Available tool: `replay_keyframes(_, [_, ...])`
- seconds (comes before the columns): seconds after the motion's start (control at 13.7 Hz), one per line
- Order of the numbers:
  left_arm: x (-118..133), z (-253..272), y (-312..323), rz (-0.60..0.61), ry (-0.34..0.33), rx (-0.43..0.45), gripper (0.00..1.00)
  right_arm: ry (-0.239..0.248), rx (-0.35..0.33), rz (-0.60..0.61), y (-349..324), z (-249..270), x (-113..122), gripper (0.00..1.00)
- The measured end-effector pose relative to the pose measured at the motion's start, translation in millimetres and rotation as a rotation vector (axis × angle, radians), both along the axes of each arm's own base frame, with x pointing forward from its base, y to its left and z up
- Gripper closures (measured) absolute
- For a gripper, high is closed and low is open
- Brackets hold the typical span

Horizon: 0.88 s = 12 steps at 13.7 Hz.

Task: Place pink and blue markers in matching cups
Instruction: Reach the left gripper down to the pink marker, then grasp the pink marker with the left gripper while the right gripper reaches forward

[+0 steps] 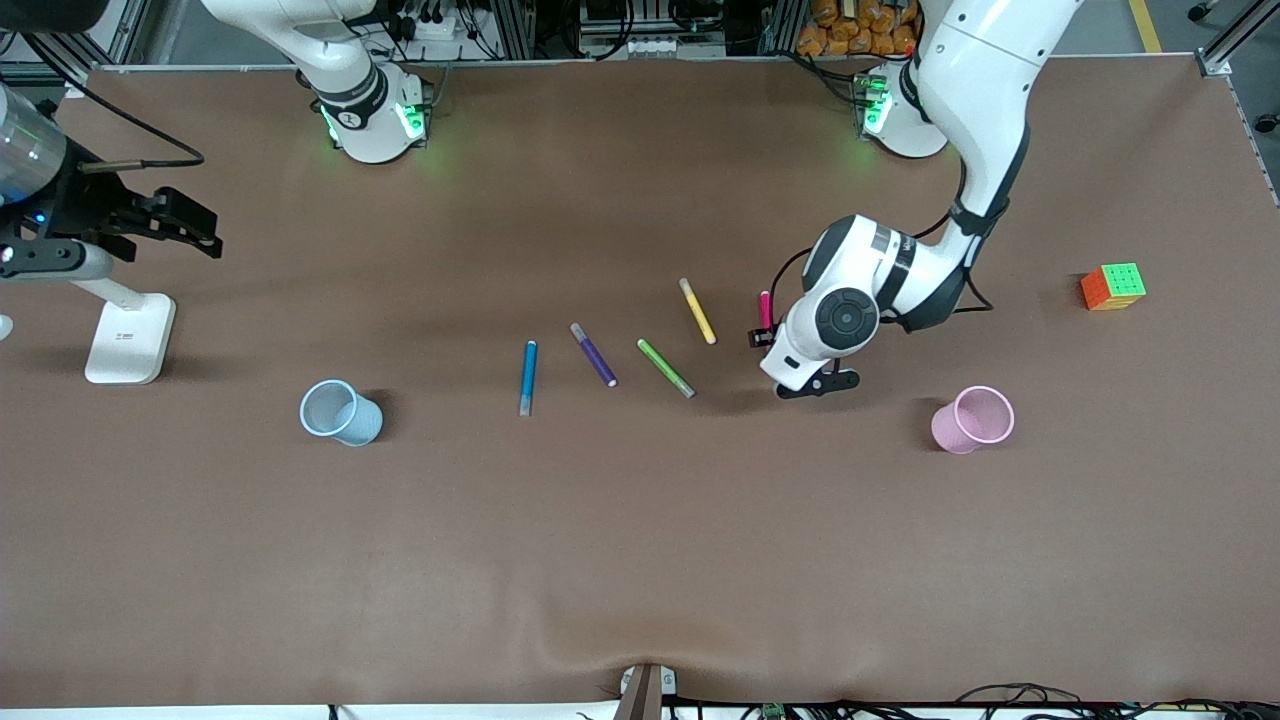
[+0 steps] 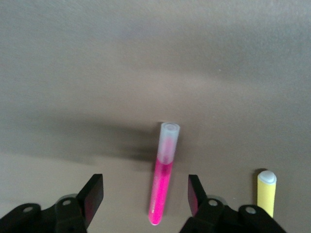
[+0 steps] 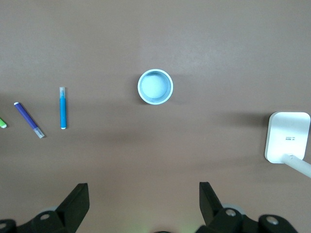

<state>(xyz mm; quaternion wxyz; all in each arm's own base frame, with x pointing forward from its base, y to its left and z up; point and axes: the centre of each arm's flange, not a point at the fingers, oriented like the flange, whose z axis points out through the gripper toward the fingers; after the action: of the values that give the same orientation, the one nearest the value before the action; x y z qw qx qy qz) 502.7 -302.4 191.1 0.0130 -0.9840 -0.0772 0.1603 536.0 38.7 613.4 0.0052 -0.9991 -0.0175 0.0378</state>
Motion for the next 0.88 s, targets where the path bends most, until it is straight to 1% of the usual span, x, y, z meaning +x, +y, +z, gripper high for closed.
replay_keyframes(0.07, [-2,-4,-4,-0.001,0.0,-0.005,0.23,0.001,0.0,0.004,2,-3,2,0.0])
replay_keyframes(0.15, [-4,-8,-8,-0.001,0.001,-0.008,0.27,0.004,0.0,0.009,6,-6,3,0.0])
replay_keyframes(0.29, [-6,-12,-11,0.002,0.004,-0.013,0.27,0.012,-0.002,0.013,21,-15,6,0.0])
replay_keyframes(0.59, [-8,-20,-11,0.001,0.015,-0.008,0.3,0.027,-0.008,0.035,50,-29,9,0.0])
replay_keyframes(0.88, [-9,-25,-12,0.001,0.02,-0.007,0.34,0.018,-0.007,0.087,83,-47,19,0.0])
